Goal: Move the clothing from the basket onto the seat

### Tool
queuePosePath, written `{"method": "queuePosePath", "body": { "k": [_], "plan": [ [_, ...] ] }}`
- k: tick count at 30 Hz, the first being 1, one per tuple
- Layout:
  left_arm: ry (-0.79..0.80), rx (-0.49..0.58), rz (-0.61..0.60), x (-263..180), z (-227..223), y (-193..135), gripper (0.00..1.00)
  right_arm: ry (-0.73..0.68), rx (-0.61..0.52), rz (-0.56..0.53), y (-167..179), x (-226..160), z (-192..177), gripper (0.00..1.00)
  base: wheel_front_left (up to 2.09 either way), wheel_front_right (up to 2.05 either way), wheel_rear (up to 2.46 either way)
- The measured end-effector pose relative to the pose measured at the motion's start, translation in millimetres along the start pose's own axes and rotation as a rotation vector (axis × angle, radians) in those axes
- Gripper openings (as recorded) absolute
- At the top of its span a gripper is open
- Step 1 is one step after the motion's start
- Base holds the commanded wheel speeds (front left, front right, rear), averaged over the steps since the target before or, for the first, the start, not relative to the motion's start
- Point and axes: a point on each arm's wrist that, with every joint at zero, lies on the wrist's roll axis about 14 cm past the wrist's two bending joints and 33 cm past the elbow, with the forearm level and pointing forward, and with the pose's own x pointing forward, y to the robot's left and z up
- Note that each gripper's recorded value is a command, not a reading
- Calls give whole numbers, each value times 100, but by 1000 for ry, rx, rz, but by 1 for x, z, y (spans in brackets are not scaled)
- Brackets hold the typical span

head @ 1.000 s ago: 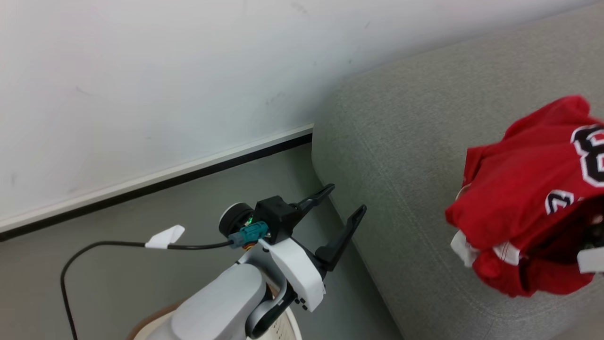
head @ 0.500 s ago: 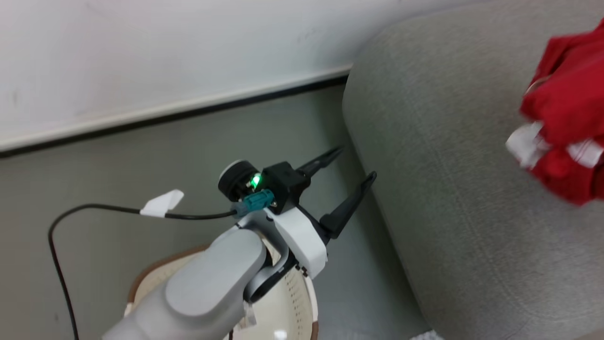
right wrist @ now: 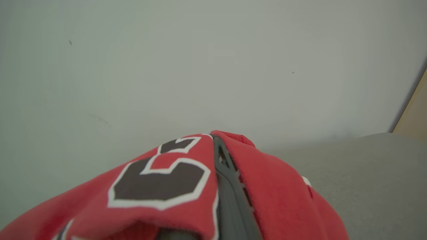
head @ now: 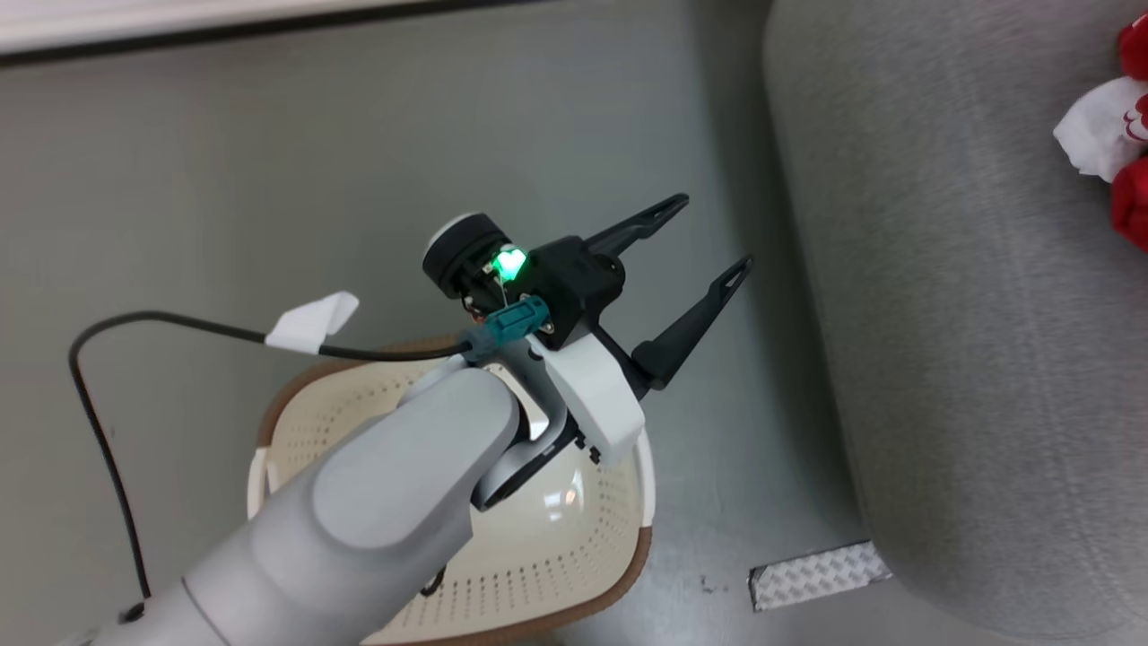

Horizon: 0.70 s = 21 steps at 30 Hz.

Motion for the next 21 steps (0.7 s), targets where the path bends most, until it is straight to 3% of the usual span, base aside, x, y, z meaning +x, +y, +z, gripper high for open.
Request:
{"method": "queuePosePath", "body": {
  "k": [10,14,19,20,21],
  "plan": [
    [52,-55,65,-9,-47,34,100,333,-50,-7,5,5,-131,0,0,0,0],
    [59,-63,86,-13,-54,40,100,481,-70,-14,2,-3,-163,0,0,0,0],
    [52,-57,94,-14,-49,40,100,587,-75,-13,-1,-10,-171,0,0,0,0],
    [49,-53,96,-14,-46,40,100,604,-72,-16,-2,-13,-171,5,0,0,0],
    [42,-51,97,-14,-43,40,100,615,-75,-14,-2,-14,-170,35,0,0,0]
  ]
}}
